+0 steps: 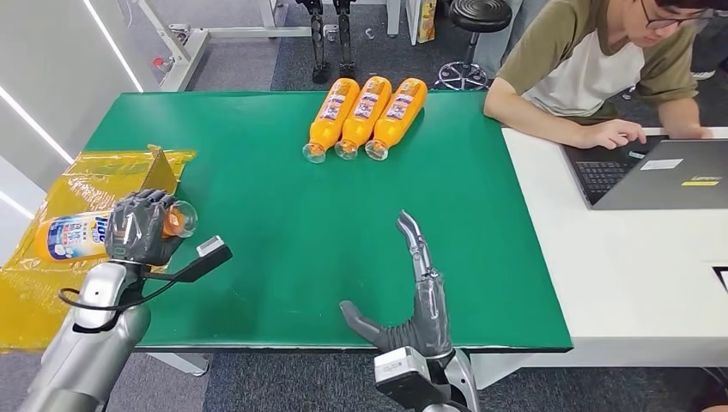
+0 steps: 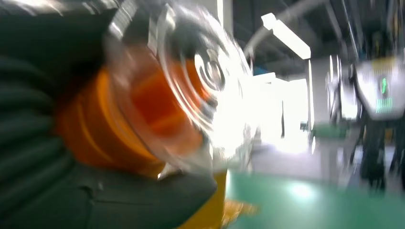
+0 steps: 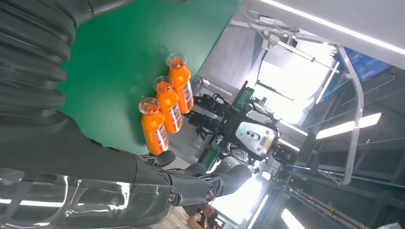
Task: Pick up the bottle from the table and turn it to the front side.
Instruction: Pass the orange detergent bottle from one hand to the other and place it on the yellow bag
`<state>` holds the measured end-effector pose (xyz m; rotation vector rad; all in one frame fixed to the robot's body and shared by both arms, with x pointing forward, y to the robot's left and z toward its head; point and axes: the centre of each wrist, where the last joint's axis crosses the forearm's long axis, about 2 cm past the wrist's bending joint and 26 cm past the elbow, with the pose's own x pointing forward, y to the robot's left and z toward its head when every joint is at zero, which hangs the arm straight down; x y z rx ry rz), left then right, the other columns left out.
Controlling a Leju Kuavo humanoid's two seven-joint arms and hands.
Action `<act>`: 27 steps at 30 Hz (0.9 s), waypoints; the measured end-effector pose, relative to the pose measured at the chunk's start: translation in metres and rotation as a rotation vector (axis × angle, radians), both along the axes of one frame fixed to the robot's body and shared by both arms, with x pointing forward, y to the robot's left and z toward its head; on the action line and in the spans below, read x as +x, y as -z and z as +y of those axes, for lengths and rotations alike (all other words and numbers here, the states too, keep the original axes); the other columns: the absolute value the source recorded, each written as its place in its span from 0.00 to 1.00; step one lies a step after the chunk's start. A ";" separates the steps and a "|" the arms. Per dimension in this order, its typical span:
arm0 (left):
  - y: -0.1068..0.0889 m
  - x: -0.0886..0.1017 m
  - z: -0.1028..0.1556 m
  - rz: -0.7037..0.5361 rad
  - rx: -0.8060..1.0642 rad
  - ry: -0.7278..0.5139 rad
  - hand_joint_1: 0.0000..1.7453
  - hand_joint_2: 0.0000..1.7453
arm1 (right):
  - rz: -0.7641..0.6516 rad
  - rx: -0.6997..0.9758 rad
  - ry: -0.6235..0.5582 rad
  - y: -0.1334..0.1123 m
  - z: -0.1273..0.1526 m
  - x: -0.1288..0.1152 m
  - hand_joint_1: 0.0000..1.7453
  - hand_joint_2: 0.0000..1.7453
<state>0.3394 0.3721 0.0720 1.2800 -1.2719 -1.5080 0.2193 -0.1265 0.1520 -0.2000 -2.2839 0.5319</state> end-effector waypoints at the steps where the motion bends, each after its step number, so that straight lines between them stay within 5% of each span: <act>1: 0.003 0.002 0.002 0.038 0.029 0.000 1.00 1.00 | -0.002 0.001 0.002 -0.001 0.000 0.001 0.00 1.00; 8: 0.015 0.010 0.010 0.262 0.133 -0.044 1.00 1.00 | -0.011 0.000 0.020 -0.001 -0.002 0.001 0.00 1.00; 17: 0.033 0.000 0.007 0.363 0.131 -0.085 0.99 1.00 | -0.018 -0.013 0.022 0.000 -0.005 0.001 0.00 1.00; 18: 0.035 -0.001 0.005 0.366 0.131 -0.088 0.87 1.00 | -0.019 -0.015 0.021 0.000 -0.005 0.001 0.00 1.00; 21: 0.039 -0.002 -0.002 0.378 0.121 -0.094 0.14 1.00 | -0.018 -0.020 0.013 0.000 -0.005 0.002 0.00 1.00; 22: 0.040 -0.003 -0.005 0.384 0.116 -0.094 0.00 1.00 | -0.017 -0.022 0.010 0.000 -0.005 0.002 0.00 1.00; 27: 0.044 -0.003 -0.025 0.435 0.047 -0.083 0.00 1.00 | -0.012 -0.033 0.001 0.000 -0.004 0.006 0.00 1.00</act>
